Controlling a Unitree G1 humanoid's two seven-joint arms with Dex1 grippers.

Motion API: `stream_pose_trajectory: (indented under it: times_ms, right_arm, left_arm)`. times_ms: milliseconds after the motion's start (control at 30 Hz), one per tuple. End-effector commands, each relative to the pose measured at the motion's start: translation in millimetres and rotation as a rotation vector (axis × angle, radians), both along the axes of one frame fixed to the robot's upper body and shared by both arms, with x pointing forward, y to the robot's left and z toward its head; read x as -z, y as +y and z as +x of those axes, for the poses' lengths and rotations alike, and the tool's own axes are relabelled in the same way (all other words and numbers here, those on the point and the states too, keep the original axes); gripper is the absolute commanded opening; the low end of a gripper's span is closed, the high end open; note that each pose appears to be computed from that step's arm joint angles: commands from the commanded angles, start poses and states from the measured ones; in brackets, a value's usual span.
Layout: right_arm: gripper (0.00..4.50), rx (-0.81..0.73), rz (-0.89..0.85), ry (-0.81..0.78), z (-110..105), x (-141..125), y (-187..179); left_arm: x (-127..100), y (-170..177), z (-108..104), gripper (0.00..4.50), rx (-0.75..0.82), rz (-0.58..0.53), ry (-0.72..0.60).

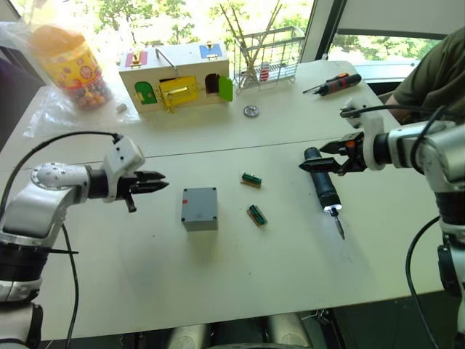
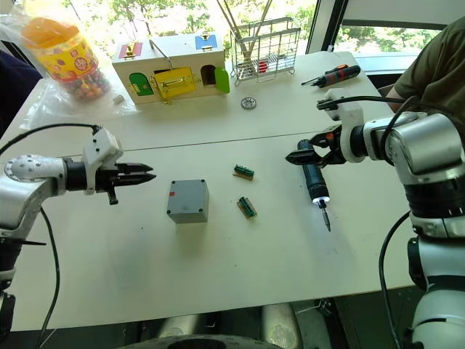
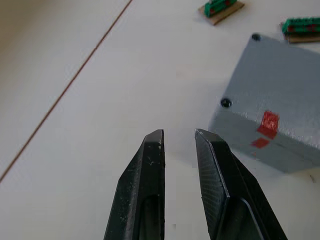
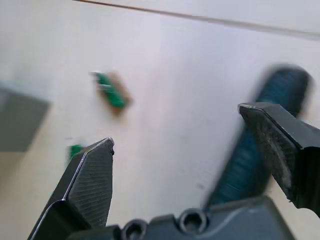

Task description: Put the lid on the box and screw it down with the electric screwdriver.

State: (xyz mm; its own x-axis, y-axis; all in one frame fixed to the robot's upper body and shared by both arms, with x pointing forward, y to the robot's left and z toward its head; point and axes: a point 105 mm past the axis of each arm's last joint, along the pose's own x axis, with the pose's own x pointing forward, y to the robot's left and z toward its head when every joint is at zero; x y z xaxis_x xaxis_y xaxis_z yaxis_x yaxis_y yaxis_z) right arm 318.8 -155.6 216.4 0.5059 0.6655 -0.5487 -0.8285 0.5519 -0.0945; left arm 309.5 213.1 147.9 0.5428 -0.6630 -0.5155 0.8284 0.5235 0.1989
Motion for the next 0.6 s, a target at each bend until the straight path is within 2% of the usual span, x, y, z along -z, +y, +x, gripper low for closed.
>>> stream_pose_trajectory:
  times_ms: [33,100,167,300,600]
  right_arm:
    - [4.47,-0.284,-0.036,-0.052,-40.9,16.1,40.8]
    - [4.47,-0.402,0.026,0.020,-64.6,39.2,64.8]
    - [4.47,-0.438,0.074,0.068,-75.1,58.1,83.1]
    - [4.47,-0.412,0.076,0.101,-72.7,89.2,103.0]
    - [4.47,-0.365,0.098,0.098,-55.1,100.8,130.3]
  left_arm:
    - [0.0,2.5,-5.8,0.94,0.004,0.030,-0.008]
    - [10.2,0.4,-8.8,0.94,-0.003,0.031,0.011]
    - [19.1,-6.6,-14.0,0.94,0.009,0.028,0.032]
    - [23.5,-22.8,-23.5,0.94,0.040,-0.001,0.056]
    - [31.2,-35.3,-17.6,0.94,0.045,0.014,0.038]
